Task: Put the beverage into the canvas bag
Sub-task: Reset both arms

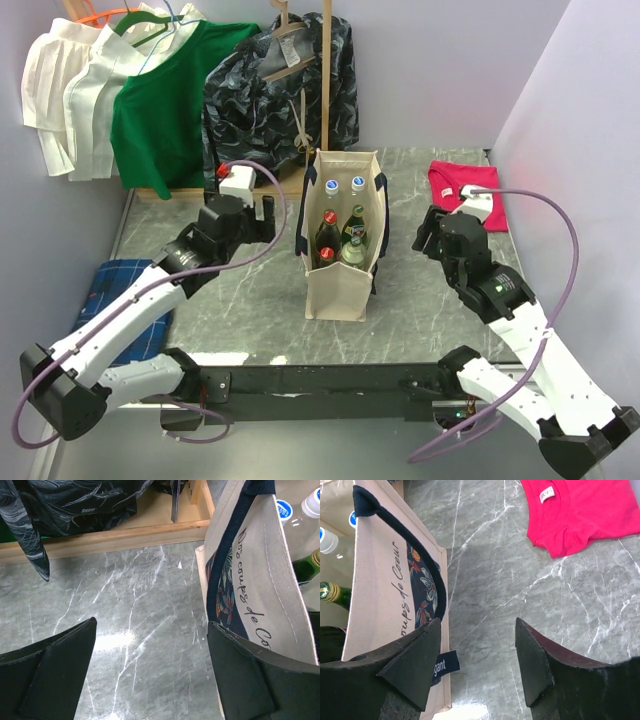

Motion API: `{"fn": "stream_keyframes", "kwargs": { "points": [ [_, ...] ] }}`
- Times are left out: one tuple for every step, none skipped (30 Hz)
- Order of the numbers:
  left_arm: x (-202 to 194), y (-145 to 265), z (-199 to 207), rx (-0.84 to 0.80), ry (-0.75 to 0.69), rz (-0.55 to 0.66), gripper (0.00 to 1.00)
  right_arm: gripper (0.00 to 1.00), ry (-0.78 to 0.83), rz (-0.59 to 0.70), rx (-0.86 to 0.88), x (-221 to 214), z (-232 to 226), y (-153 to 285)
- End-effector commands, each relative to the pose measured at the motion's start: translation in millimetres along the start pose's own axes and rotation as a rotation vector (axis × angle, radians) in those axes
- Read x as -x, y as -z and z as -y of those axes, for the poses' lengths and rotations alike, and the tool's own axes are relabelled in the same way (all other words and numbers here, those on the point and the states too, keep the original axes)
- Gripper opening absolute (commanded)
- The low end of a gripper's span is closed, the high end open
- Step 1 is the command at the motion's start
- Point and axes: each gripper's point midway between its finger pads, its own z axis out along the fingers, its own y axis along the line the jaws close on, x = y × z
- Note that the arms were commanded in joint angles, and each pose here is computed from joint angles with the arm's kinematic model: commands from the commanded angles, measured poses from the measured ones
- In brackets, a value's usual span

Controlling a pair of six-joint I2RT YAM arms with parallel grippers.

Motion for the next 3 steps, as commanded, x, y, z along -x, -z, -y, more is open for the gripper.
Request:
{"fn": "stream_keyframes", "kwargs": {
  "points": [
    [12.1, 3.1, 4.5, -0.031, 0.050, 0.052, 0.96, 0.68, -0.010, 0.042, 0.019, 9.7, -2.5, -0.5],
    [12.2, 2.9, 4.6, -0.031, 0.051, 0.054, 0.96, 0.68, -0.007, 0.039, 0.019, 7.8, -2.4, -1.5],
    [9.4, 2.5, 4.1, -0.029, 0.048, 0.047, 0.96, 0.68, -0.010, 0.044, 0.021, 8.7, -2.9, -1.5]
  ]
}}
